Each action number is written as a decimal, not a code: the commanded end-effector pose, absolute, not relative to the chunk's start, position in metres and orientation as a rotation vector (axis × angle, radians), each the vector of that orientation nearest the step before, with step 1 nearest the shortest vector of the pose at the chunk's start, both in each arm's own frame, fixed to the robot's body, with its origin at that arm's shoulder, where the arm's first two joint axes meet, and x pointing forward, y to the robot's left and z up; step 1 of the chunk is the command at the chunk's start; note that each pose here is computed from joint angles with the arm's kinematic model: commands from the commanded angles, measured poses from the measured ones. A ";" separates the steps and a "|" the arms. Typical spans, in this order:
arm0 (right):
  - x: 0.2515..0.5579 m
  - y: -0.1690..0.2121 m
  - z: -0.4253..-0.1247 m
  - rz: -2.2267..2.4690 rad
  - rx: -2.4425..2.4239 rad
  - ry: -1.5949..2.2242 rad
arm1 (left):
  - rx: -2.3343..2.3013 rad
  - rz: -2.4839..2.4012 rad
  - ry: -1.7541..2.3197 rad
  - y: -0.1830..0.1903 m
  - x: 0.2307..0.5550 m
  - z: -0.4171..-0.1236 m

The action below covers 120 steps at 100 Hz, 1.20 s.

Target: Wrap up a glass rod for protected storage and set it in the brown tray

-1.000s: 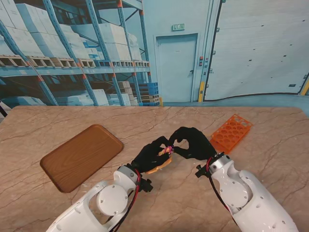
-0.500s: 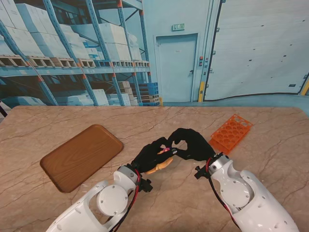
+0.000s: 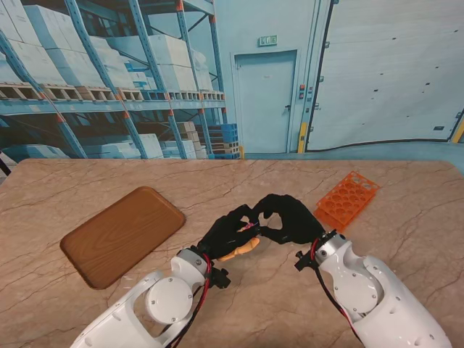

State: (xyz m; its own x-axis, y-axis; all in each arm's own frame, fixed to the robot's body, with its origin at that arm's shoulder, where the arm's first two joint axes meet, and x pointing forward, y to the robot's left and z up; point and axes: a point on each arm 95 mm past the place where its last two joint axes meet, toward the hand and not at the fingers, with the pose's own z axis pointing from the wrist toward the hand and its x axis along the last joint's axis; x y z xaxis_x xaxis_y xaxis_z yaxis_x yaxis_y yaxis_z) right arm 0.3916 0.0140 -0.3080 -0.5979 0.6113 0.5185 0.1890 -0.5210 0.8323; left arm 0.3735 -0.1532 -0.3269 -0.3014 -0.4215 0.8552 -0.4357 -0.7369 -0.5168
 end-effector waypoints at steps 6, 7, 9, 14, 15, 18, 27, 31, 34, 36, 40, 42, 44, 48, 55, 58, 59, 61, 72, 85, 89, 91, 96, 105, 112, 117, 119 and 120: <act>0.387 0.010 -0.306 2.174 1.229 1.358 | 1.844 2.247 -1.116 -0.155 0.371 -0.328; 0.387 0.009 -0.306 2.173 1.229 1.357 | 1.843 2.246 -1.114 -0.155 0.371 -0.328; 0.386 0.008 -0.306 2.170 1.228 1.355 | 1.842 2.246 -1.112 -0.155 0.371 -0.328; 0.385 0.006 -0.305 2.162 1.223 1.349 | 1.842 2.243 -1.109 -0.155 0.371 -0.327; 0.385 0.005 -0.305 2.161 1.222 1.348 | 1.842 2.242 -1.109 -0.155 0.371 -0.327; 0.385 0.004 -0.304 2.158 1.217 1.345 | 1.842 2.241 -1.108 -0.155 0.371 -0.327; 0.383 0.000 -0.303 2.151 1.204 1.332 | 1.842 2.234 -1.106 -0.155 0.371 -0.327; 0.383 -0.001 -0.302 2.146 1.199 1.325 | 1.843 2.230 -1.106 -0.155 0.371 -0.327; 0.382 -0.002 -0.301 2.142 1.195 1.319 | 1.843 2.227 -1.107 -0.155 0.371 -0.328; 0.382 -0.003 -0.301 2.140 1.192 1.314 | 1.842 2.225 -1.107 -0.155 0.371 -0.328; 0.382 -0.004 -0.300 2.138 1.187 1.303 | 1.842 2.222 -1.107 -0.155 0.371 -0.328; 0.382 -0.004 -0.300 2.138 1.185 1.296 | 1.842 2.221 -1.107 -0.155 0.371 -0.328; 0.382 -0.005 -0.299 2.139 1.184 1.288 | 1.841 2.221 -1.107 -0.155 0.371 -0.328; 0.382 -0.006 -0.298 2.143 1.181 1.271 | 1.840 2.222 -1.104 -0.155 0.371 -0.328; 0.381 -0.007 -0.295 2.150 1.171 1.244 | 1.839 2.229 -1.099 -0.155 0.371 -0.327; 0.382 -0.008 -0.294 2.152 1.162 1.231 | 1.840 2.234 -1.096 -0.155 0.372 -0.327; 0.382 -0.008 -0.293 2.153 1.158 1.227 | 1.840 2.236 -1.095 -0.155 0.372 -0.327; 0.382 -0.008 -0.292 2.154 1.150 1.217 | 1.840 2.239 -1.094 -0.155 0.372 -0.327; 0.382 -0.010 -0.288 2.164 1.114 1.144 | 1.850 2.251 -1.082 -0.153 0.373 -0.326; 0.382 -0.009 -0.287 2.190 1.131 1.068 | 1.844 2.305 -1.091 -0.148 0.375 -0.323; 0.382 -0.009 -0.288 2.193 1.140 1.059 | 1.837 2.327 -1.090 -0.145 0.377 -0.321; 0.382 -0.009 -0.288 2.194 1.145 1.058 | 1.833 2.341 -1.090 -0.144 0.377 -0.319; 0.382 -0.009 -0.289 2.195 1.160 1.057 | 1.820 2.379 -1.094 -0.139 0.380 -0.316; 0.382 -0.008 -0.292 2.197 1.194 1.054 | 1.805 2.440 -1.112 -0.129 0.384 -0.310; 0.382 -0.007 -0.294 2.204 1.235 1.064 | 1.789 2.488 -1.135 -0.120 0.388 -0.303; 0.381 -0.005 -0.295 2.221 1.278 1.072 | 1.776 2.523 -1.159 -0.113 0.390 -0.299; 0.381 -0.004 -0.295 2.230 1.297 1.073 | 1.770 2.537 -1.166 -0.110 0.392 -0.297; 0.381 -0.003 -0.295 2.234 1.307 1.074 | 1.768 2.543 -1.169 -0.108 0.392 -0.296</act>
State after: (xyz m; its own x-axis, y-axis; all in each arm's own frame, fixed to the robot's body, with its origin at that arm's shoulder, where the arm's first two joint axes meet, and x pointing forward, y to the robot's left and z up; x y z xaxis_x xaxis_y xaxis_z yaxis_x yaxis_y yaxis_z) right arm 0.3847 -0.0095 -0.2939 -0.5213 0.6303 0.5753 0.0515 -0.6497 0.7585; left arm 0.3890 -0.1183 -0.3049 -0.4024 -0.4992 0.7674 -0.2713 -0.7356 -0.6207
